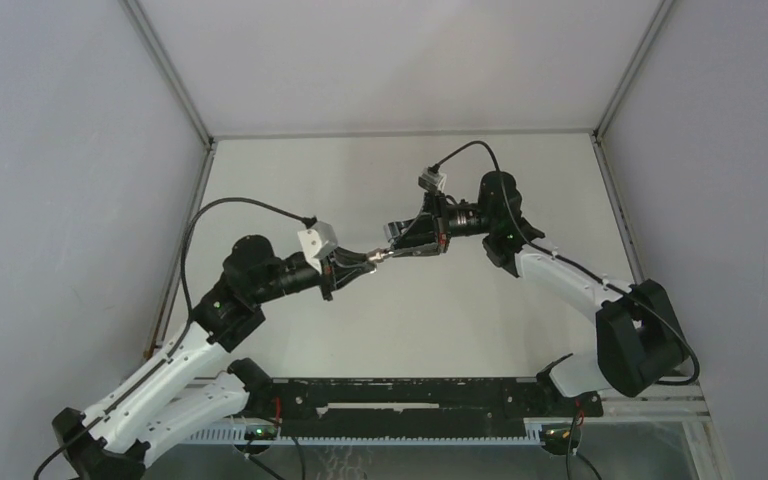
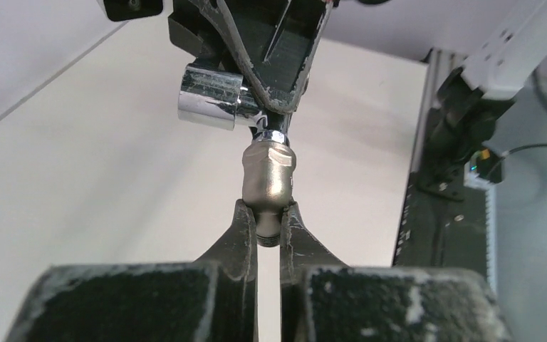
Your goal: Install the water faucets
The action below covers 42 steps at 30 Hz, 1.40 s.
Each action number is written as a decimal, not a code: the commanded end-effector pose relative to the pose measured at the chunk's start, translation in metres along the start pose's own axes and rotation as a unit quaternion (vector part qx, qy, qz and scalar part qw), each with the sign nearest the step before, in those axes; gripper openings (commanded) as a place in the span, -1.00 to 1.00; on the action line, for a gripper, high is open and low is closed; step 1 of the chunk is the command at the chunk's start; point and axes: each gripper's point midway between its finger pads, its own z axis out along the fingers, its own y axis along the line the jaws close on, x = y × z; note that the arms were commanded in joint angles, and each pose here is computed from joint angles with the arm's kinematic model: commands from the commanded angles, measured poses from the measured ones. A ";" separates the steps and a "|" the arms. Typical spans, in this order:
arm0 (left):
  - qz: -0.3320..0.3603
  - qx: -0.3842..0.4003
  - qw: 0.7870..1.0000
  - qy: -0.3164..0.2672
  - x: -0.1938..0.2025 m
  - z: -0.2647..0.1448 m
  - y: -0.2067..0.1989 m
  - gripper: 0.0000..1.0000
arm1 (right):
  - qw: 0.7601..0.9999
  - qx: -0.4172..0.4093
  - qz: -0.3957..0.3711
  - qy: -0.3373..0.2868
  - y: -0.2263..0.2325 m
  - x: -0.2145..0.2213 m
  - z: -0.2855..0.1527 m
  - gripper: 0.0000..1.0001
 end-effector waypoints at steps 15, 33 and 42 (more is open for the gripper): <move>0.203 -0.091 0.969 0.109 0.053 0.014 0.025 -0.87 | 0.993 0.048 0.110 0.004 -0.029 -0.006 0.007 -1.00; 0.189 -0.080 0.975 0.085 0.044 0.019 0.019 -0.28 | 0.995 0.033 0.092 0.016 -0.021 -0.002 0.011 -1.00; 0.201 -0.054 0.972 0.105 0.050 0.021 0.013 -1.00 | 0.992 0.039 0.116 0.005 -0.022 -0.005 0.014 -1.00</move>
